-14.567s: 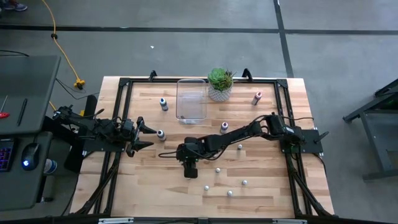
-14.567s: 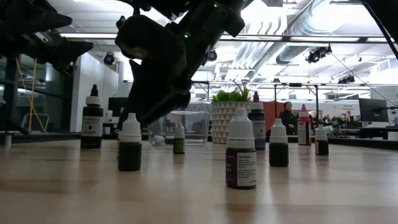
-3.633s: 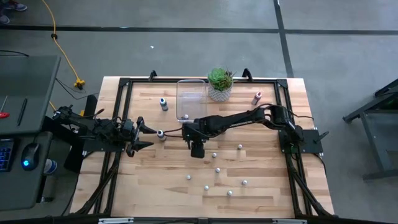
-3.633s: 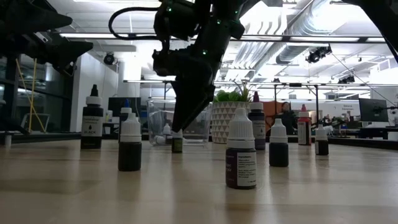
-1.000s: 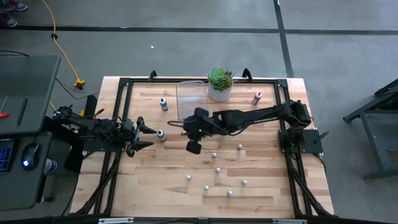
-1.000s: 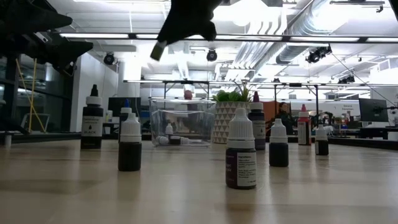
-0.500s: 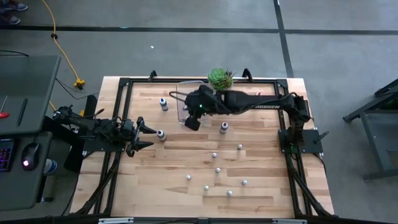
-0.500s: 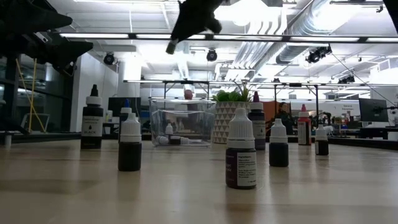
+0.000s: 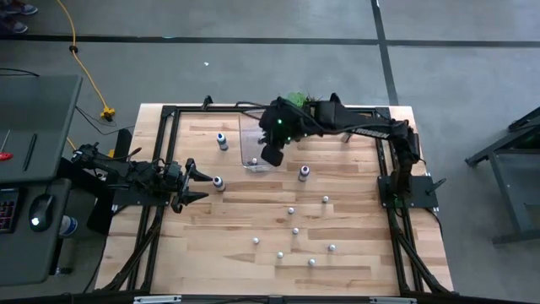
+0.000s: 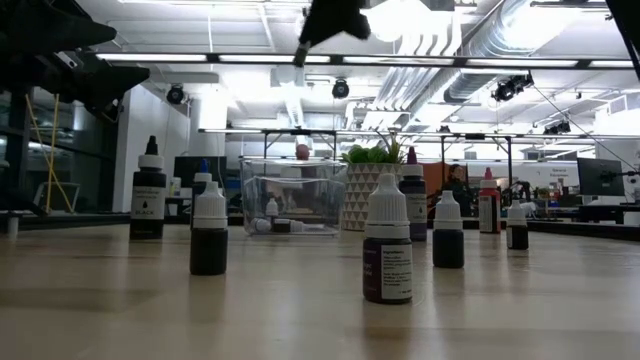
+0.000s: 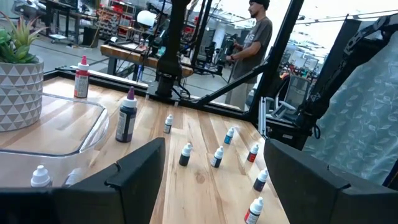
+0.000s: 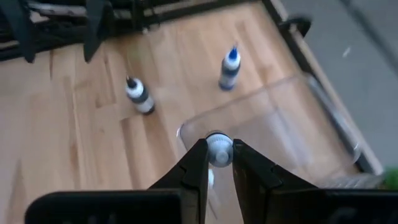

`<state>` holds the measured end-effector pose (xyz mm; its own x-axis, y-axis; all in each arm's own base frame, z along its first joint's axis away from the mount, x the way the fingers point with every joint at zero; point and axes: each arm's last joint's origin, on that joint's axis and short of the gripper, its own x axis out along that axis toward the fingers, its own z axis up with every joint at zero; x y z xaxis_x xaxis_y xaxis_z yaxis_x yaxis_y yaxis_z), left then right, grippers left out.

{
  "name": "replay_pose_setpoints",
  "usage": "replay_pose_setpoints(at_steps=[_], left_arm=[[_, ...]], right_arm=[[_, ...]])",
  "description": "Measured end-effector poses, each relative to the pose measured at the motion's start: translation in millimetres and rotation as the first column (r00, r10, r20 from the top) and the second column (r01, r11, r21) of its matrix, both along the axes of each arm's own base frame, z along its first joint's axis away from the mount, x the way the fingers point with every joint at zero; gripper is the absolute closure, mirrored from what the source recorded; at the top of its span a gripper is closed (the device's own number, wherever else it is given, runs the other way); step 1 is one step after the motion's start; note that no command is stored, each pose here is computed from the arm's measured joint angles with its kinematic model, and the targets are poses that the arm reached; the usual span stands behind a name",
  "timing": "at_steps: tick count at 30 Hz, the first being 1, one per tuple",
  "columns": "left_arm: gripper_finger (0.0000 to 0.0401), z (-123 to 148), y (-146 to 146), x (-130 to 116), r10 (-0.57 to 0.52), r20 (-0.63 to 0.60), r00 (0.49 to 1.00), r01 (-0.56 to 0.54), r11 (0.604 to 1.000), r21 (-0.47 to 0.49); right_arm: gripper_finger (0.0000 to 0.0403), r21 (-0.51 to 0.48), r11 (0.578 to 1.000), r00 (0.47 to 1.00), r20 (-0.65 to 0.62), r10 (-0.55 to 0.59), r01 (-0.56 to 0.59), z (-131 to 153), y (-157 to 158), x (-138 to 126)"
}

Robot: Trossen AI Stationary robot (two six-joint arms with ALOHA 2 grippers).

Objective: Pick & Place food coloring
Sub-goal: Put the small green food coloring bottle into the transparent bin

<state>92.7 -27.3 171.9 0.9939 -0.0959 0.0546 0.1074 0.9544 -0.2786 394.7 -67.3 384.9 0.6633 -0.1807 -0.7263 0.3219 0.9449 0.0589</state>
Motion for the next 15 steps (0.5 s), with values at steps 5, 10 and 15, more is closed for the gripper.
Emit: replay_pose_setpoints(at_steps=[5, 10, 15], left_arm=[[0.0130, 0.0, 0.0, 0.0, 0.000, 0.000, 1.000, 0.000, 1.000, 0.000], [0.0130, 0.0, 0.0, 0.0, 0.000, 0.000, 1.000, 0.000, 1.000, 0.000], [0.0130, 0.0, 0.0, 0.0, 0.000, 0.000, 1.000, 0.000, 1.000, 0.000]], right_arm=[[0.0351, 0.100, 0.995, 0.997, -0.074, -0.021, 0.028, -21.2, -34.0, 2.7], [0.0352, 0.141, 0.990, 0.991, -0.136, -0.005, 0.025, -53.5, -59.4, 16.8], [0.0347, 0.152, 0.988, 0.983, -0.180, 0.017, 0.011, -86.4, -74.6, 32.9]])
